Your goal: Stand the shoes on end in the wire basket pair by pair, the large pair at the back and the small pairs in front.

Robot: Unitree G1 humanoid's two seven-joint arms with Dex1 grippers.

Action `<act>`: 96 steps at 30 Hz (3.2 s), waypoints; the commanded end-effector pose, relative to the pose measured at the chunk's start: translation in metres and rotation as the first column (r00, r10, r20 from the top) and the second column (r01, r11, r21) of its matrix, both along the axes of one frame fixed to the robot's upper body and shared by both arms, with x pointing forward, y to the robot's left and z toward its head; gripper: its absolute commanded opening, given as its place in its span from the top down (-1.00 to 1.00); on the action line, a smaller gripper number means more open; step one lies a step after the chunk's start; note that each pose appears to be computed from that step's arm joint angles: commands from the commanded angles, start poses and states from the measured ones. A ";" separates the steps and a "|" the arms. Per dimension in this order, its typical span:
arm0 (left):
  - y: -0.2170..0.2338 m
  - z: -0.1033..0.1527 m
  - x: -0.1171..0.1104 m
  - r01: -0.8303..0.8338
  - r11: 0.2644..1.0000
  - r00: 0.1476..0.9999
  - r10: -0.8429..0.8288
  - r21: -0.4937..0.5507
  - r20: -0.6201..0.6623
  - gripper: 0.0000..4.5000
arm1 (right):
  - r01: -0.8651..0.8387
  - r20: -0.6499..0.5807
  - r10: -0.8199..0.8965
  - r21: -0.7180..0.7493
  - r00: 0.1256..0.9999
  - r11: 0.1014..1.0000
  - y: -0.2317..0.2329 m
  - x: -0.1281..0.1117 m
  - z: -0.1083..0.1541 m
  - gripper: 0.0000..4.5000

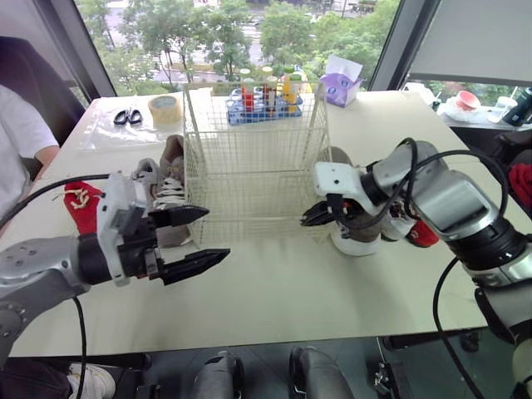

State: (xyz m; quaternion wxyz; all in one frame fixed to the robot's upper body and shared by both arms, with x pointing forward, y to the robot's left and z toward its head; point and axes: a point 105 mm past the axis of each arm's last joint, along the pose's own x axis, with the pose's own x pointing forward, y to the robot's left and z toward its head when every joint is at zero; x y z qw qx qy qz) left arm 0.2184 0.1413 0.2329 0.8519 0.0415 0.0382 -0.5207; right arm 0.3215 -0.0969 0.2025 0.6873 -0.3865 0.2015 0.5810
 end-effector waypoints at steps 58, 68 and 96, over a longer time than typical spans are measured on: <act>-0.032 -0.018 0.019 -0.109 0.960 0.994 0.099 -0.257 -0.053 -1.00 | 0.708 -0.235 -0.901 0.699 0.364 0.103 -0.099 -0.018 -0.079 0.50; -0.010 0.029 0.026 0.009 0.896 0.991 -0.068 -0.444 -0.119 -1.00 | 0.301 -0.112 -0.955 0.953 0.274 -0.026 -0.124 -0.007 0.066 0.91; 0.082 0.172 0.085 0.018 0.847 0.997 0.025 -0.531 0.073 -1.00 | -0.511 0.797 -0.047 0.431 0.602 0.744 -0.011 -0.050 0.217 0.91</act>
